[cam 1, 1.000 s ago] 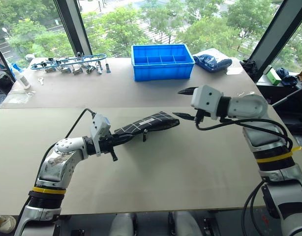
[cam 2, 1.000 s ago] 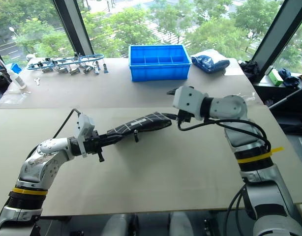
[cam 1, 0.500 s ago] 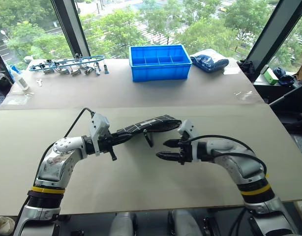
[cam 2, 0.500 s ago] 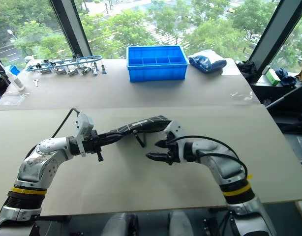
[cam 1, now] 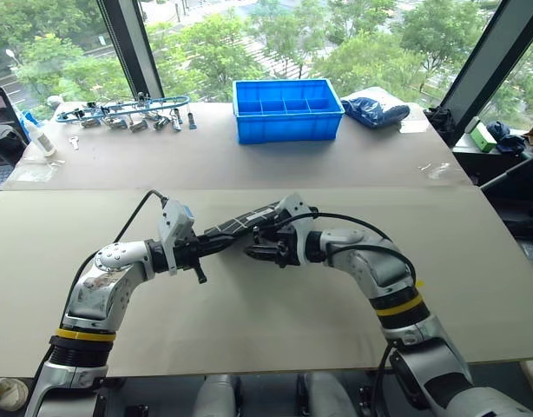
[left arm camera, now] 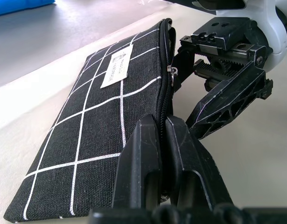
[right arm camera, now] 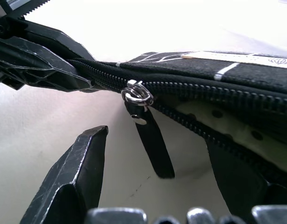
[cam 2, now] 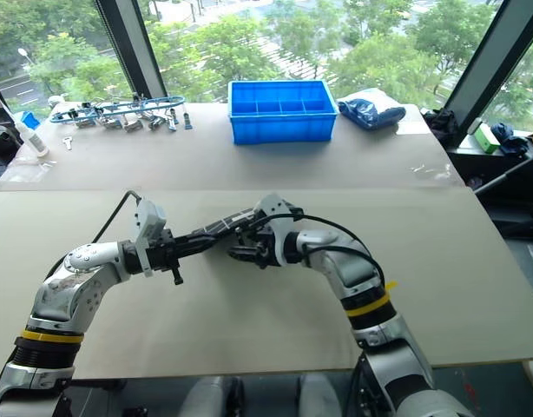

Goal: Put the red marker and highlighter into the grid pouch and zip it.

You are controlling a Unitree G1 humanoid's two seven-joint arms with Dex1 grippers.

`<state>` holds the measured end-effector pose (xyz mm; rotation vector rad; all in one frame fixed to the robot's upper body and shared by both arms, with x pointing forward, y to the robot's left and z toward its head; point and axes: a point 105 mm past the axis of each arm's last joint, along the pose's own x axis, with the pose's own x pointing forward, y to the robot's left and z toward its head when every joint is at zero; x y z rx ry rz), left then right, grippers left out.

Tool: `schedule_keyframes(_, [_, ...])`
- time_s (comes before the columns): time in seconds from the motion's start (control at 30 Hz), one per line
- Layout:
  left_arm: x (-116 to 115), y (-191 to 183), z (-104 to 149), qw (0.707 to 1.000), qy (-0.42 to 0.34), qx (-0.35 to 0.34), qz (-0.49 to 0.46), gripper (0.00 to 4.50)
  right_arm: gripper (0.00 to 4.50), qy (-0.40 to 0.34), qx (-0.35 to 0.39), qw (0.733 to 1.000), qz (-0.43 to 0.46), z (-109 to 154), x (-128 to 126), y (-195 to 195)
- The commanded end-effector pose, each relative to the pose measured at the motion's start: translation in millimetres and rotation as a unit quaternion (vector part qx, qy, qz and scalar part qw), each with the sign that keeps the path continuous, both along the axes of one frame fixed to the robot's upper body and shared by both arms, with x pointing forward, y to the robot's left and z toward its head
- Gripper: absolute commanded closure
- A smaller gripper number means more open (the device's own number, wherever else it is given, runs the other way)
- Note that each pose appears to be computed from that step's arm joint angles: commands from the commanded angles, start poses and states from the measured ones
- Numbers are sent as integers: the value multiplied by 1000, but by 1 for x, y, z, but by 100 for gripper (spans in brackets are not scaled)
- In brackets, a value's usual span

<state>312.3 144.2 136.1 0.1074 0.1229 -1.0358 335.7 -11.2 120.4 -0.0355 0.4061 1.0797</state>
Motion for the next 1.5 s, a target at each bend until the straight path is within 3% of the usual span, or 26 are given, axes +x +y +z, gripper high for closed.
schedule_keyframes(0.03, [0, -3, 10, 1000, -19, -2, -7, 450, 193, -30, 5, 999, 10, 14, 0, 2])
schedule_keyframes(0.23, [0, -2, 10, 1000, -20, -2, -6, 450, 403, -34, 12, 999, -8, 18, 7, -4])
schedule_keyframes(0.3, [1, -3, 10, 1000, -20, -2, -6, 450, 443, -34, 13, 999, -12, 18, 8, -5])
schedule_keyframes(0.57, [1, -4, 10, 1000, -21, -3, -5, 450, 443, -44, -12, 999, -3, 16, 6, -13])
schedule_keyframes(0.73, [-1, -3, 9, 1000, -21, -3, -3, 450, 443, -85, -99, 991, 30, 18, -7, -72])
schedule_keyframes(1.03, [-1, -2, 9, 1000, -20, -3, -3, 450, 443, -77, -160, 982, -71, 23, 8, -167])
schedule_keyframes(1.3, [1, -4, 10, 1000, -20, -6, -5, 450, 443, -83, -155, 979, -105, 20, 20, -175])
schedule_keyframes(1.5, [4, -12, 11, 1000, -15, -16, -12, 450, 260, -71, -107, 990, -57, 26, 7, -147])
